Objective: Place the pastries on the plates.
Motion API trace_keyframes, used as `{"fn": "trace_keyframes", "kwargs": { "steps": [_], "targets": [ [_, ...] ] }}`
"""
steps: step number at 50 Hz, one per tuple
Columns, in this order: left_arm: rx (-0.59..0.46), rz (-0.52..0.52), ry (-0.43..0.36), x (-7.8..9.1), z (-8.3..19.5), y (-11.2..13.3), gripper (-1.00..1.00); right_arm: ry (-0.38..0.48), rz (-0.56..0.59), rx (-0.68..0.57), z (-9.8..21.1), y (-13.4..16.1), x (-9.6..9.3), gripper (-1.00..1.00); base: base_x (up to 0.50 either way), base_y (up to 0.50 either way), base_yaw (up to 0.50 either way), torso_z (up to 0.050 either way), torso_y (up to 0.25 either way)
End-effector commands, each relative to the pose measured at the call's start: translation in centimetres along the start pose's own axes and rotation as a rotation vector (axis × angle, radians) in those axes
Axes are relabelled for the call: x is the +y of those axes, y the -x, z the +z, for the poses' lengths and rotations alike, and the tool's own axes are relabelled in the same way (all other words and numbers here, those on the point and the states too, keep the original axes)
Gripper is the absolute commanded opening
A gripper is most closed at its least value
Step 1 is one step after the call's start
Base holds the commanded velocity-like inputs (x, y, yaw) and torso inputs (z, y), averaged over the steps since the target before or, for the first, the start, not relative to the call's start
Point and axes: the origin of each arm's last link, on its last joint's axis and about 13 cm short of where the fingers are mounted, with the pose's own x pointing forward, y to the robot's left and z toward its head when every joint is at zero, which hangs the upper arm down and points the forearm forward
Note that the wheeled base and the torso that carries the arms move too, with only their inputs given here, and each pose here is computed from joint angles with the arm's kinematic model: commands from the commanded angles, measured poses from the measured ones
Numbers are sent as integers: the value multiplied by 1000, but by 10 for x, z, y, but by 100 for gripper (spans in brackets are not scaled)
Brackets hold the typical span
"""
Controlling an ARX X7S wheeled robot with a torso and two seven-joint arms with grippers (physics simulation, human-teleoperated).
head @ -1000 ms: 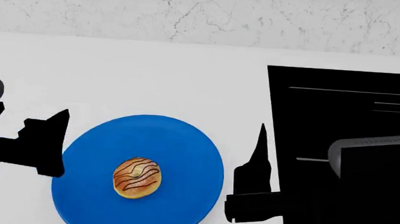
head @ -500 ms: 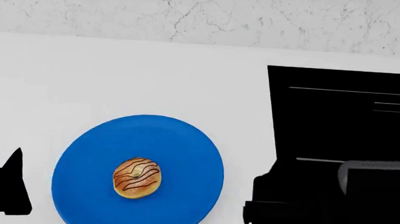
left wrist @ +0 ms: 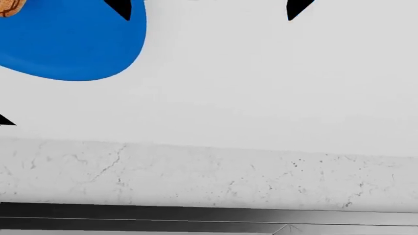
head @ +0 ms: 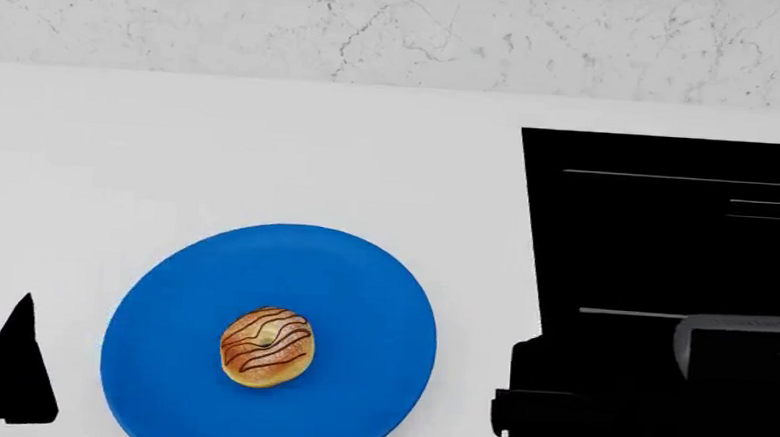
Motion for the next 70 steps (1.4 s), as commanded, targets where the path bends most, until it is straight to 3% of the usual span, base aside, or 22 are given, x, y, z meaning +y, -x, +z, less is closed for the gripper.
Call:
{"fn": "trace_keyframes", "kwargs": {
  "steps": [1, 27, 45, 70],
  "targets": [
    [-17, 106, 31, 10, 2, -3, 100, -15, -63, -4, 1, 1, -8, 100, 0, 0, 0, 0, 0],
    [-31, 135, 31, 14, 6, -2, 100, -29, -77, 7, -3, 4, -7, 100, 0, 0, 0, 0, 0],
    [-43, 244, 98, 23, 9, -7, 100, -58, -160, 9, -5, 6, -19, 100, 0, 0, 0, 0, 0],
    [-52, 249, 92, 22, 11, -5, 100, -54, -160, -2, -3, 3, -20, 100, 0, 0, 0, 0, 0]
  ]
}}
